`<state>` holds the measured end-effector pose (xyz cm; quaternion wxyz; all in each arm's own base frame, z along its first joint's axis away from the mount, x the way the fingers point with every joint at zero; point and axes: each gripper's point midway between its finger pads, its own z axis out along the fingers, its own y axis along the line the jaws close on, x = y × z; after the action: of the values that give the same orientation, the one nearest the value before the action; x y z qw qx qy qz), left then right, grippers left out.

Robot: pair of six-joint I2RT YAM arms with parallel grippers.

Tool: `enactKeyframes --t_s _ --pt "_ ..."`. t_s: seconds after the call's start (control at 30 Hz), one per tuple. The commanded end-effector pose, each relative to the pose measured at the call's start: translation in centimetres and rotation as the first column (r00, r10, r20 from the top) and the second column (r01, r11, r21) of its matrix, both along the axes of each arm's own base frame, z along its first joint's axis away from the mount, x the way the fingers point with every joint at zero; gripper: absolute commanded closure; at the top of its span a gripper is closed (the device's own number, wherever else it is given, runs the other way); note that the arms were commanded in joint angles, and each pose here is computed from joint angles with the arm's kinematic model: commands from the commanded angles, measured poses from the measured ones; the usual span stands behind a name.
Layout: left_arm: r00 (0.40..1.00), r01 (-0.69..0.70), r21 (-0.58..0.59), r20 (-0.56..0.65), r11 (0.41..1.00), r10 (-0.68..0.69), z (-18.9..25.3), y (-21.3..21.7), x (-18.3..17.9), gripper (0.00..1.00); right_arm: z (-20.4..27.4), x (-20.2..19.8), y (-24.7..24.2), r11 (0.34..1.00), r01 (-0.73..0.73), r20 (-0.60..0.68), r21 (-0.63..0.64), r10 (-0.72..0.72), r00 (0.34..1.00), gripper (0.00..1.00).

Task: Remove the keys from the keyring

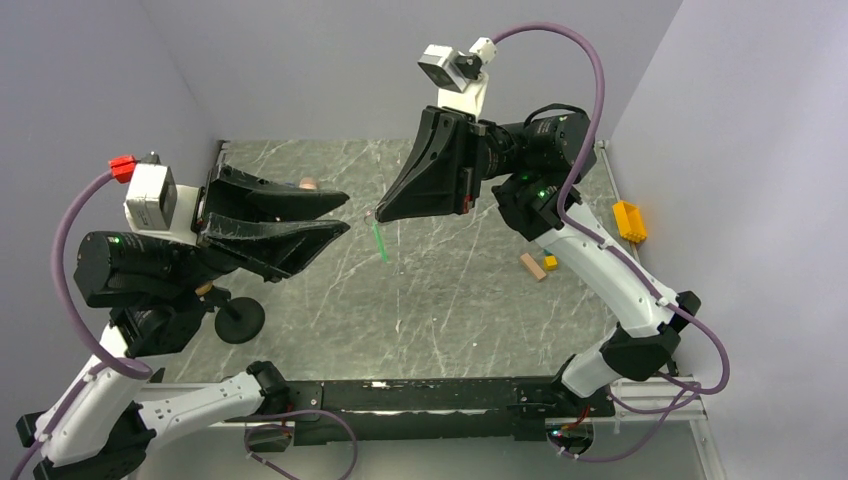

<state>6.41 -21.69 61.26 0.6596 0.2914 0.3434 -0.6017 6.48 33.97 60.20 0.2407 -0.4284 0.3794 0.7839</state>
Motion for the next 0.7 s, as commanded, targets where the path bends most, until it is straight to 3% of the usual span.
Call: enactKeyframes --t_s 0.0,0.53,0.67 --pt "0.999 0.009 0.005 0.032 1.0 -0.009 0.4 0.0 -0.5 0.6 1.6 -1.2 -1.4 0.998 -0.005 0.066 0.06 0.001 0.998 1.0" --pt "1.0 0.006 0.033 0.0 0.999 -0.006 -0.1 -0.2 -0.2 0.63 1.5 -0.9 -1.2 0.999 0.014 0.062 0.048 -0.017 0.998 1.0" --pt "0.999 -0.025 0.093 -0.042 0.995 0.029 -0.4 -0.4 0.6 0.63 0.7 -0.3 -0.7 0.998 0.063 0.074 0.005 -0.063 0.995 1.0"
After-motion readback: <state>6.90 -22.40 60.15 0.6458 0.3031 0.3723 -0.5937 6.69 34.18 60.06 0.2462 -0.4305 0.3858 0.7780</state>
